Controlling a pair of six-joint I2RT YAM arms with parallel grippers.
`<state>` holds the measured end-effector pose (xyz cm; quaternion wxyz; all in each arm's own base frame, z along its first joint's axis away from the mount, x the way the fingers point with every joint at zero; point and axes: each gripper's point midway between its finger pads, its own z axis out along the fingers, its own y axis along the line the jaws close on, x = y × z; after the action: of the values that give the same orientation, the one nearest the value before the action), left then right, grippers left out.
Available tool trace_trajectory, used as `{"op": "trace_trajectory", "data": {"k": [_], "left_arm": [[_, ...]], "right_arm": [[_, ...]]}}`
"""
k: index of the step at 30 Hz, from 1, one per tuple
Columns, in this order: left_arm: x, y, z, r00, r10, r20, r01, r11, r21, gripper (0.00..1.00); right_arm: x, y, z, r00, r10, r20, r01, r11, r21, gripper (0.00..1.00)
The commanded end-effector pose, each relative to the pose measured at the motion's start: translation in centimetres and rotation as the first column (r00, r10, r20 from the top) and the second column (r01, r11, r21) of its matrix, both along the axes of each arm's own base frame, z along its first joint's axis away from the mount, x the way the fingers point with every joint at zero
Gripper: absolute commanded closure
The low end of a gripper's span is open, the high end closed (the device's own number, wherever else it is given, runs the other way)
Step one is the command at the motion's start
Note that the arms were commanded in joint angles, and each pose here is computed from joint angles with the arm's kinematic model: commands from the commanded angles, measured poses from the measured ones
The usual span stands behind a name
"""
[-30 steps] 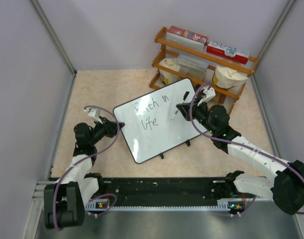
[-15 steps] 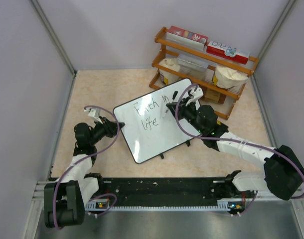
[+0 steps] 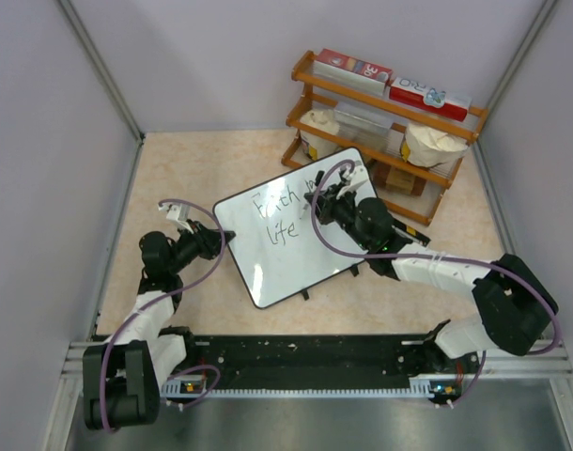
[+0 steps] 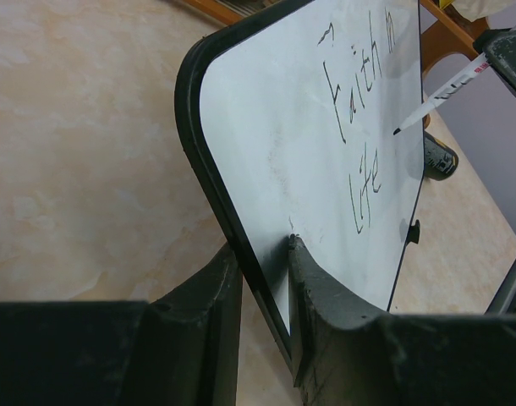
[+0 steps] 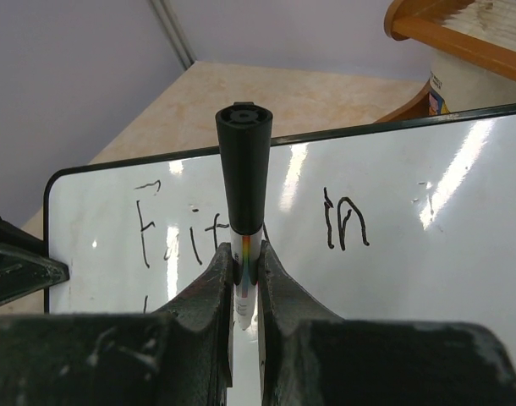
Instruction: Write a sentence on the whiteboard
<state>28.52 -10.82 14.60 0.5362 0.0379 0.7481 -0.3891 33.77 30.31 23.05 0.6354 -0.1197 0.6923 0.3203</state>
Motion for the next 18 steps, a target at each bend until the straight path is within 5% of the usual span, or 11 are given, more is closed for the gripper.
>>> {"op": "trace_trajectory", "data": {"k": [1,18], "left_arm": [[0.4,0.5,-0.9,1.0,0.015,0.022,-0.017,0.998,0.063,1.0],[0.4,0.5,-0.8,1.0,0.017,0.025,-0.018,0.998,0.064,1.0]], "right_arm": [[0.6,0.8,3.5,0.997,-0.011,0.078,0.006,0.998,0.065,1.0],[0.4,1.0,0.8,1.0,0.001,0.022,-0.002,0.999,0.04,1.0]]}}
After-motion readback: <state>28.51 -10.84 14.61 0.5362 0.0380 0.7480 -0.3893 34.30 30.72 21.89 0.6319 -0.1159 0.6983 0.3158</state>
